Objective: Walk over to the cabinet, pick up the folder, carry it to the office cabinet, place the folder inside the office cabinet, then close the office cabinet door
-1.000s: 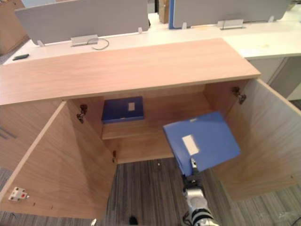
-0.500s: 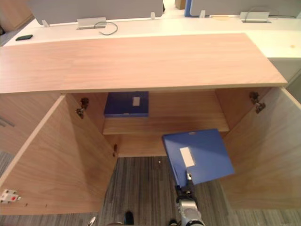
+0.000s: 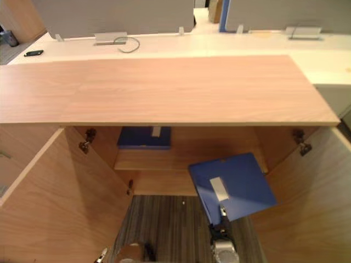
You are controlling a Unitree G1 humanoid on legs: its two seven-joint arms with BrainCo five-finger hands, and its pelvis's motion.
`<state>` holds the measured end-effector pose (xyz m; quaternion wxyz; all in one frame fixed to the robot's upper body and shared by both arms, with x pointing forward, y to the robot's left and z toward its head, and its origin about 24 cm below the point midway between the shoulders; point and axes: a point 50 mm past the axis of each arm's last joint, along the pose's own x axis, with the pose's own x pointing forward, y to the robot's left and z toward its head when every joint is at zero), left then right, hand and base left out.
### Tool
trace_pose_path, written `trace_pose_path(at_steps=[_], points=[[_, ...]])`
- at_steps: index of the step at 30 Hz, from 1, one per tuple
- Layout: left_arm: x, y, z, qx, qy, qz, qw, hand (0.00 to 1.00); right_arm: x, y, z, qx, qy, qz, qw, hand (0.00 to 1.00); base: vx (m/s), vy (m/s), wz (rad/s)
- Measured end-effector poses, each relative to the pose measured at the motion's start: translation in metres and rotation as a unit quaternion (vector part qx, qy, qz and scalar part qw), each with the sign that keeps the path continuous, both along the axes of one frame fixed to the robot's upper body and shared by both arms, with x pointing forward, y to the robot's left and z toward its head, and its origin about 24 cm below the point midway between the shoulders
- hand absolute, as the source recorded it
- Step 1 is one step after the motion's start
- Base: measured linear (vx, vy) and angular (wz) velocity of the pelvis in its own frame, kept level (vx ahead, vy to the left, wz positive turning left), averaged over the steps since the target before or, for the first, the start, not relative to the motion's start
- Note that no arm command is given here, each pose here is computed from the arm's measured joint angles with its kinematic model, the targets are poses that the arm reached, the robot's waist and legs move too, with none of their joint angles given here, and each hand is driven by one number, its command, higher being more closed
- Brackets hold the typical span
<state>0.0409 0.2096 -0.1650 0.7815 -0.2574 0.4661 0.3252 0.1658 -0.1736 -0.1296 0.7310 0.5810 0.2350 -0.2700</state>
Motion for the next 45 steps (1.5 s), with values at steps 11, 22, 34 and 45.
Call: trace_pose_path(at_steps=[11,22,34,45], points=[[0.025,-0.006,0.006,0.006,-0.044,-0.030,0.999,0.00,0.074,0.070,0.073,-0.013,-0.202,0.203,0.958,1.00,0.03,0.163,-0.31],[0.031,0.004,0.011,0.031,-0.060,-0.031,0.997,0.00,0.124,0.075,0.159,-0.059,-0.382,0.196,0.901,1.00,-0.06,0.003,-0.04],[0.032,0.002,0.015,0.034,-0.076,-0.018,0.996,0.00,0.201,0.012,0.263,-0.024,-0.456,-0.041,0.888,1.00,-0.01,0.033,0.13],[0.046,-0.007,0.016,0.024,-0.085,-0.038,0.995,0.00,0.235,-0.056,0.308,0.059,-0.361,-0.191,0.911,1.00,-0.03,-0.014,0.25]])
